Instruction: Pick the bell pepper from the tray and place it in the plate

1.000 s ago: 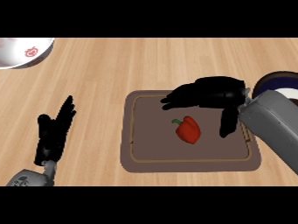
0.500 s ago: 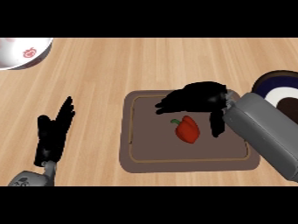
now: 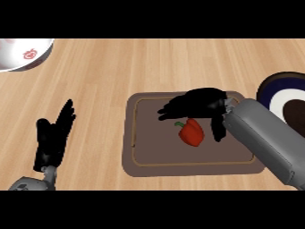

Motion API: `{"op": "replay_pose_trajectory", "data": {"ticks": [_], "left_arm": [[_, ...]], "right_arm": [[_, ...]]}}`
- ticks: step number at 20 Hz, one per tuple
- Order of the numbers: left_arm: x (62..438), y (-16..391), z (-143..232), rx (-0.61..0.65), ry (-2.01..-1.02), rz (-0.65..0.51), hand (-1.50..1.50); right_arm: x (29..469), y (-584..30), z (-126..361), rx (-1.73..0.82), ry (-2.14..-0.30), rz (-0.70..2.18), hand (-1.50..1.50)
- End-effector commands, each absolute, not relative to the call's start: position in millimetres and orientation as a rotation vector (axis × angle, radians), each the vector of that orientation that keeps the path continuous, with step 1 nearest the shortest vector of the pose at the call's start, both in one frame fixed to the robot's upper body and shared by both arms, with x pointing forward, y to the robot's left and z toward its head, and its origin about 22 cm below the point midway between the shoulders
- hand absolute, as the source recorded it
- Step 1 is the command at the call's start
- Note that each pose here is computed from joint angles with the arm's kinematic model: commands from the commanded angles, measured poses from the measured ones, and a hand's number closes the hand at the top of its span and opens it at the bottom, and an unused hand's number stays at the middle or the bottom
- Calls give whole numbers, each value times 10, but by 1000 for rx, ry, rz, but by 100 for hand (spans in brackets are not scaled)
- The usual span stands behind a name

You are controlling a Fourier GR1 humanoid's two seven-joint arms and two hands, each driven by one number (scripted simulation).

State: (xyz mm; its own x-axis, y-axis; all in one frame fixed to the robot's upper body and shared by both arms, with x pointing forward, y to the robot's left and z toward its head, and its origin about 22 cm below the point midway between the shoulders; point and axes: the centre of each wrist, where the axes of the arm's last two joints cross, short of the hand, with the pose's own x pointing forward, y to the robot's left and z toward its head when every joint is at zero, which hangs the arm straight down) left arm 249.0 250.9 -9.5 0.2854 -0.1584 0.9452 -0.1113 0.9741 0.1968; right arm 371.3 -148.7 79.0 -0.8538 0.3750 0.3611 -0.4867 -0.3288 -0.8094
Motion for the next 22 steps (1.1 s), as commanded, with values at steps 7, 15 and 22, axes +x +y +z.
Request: {"op": "replay_pose_trajectory", "data": {"ticks": [7,15,22], "left_arm": [[2502,2458,-163,249,-1290,-29,0],[2521,2391,-121,238,-1289,-30,0],[2555,2520,-140,241,-1297,-30,0]], "right_arm": [[3768,-1546,573,223,-1328,2223,-150],[3735,-1395,452,233,-1445,2268,150],[3855,-1448,447,142,-1590,2218,150]]}}
